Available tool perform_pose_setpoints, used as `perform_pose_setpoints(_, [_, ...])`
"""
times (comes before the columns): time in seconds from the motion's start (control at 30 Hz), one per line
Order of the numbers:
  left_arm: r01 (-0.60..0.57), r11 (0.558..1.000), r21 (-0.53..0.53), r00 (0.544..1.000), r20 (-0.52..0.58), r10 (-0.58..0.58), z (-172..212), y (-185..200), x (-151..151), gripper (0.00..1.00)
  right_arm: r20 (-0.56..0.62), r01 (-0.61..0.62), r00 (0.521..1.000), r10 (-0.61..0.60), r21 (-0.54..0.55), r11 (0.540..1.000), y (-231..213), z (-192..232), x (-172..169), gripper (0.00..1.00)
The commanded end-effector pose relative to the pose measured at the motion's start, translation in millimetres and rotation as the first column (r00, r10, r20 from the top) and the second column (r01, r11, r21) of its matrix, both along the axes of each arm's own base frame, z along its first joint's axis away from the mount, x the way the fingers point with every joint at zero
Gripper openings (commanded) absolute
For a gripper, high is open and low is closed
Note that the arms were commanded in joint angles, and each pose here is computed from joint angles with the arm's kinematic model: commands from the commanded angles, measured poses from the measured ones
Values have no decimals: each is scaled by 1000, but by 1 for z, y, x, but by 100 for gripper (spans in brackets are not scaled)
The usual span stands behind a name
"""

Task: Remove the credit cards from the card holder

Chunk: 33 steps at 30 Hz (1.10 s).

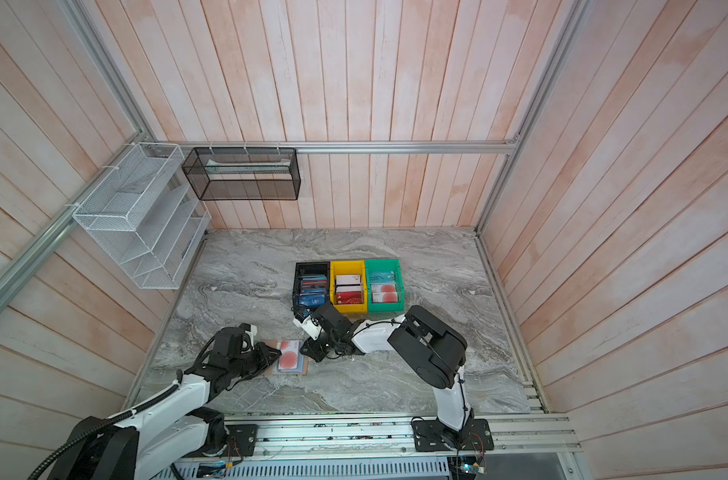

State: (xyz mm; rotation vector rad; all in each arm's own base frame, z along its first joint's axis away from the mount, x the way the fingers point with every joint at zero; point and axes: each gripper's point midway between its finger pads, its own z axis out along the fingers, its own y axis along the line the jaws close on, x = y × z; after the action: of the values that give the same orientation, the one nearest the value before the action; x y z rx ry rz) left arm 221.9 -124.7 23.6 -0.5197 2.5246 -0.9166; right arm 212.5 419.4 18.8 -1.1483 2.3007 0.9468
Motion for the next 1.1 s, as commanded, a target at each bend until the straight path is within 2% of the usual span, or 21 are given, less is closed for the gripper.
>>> perform_pose_setpoints(0.0, [43,998,47,997,-62,-40,-17,5,-15,21,-156,0,986,-61,-362,932,-74,-102,-38,26])
perform_pose_setpoints(0.3, [87,996,2,995,-47,-87,-13,-4,-14,22,-159,-10,986,-53,-369,930,-75,-102,-39,26])
perform_pose_setpoints(0.6, [81,997,10,995,-56,-80,-16,-2,-14,22,-163,-16,985,-50,-382,924,-79,-106,-41,26])
perform_pose_setpoints(1.07, [81,997,5,994,-73,-80,-19,-2,-15,11,-168,-18,985,-51,-390,921,-81,-108,-43,26])
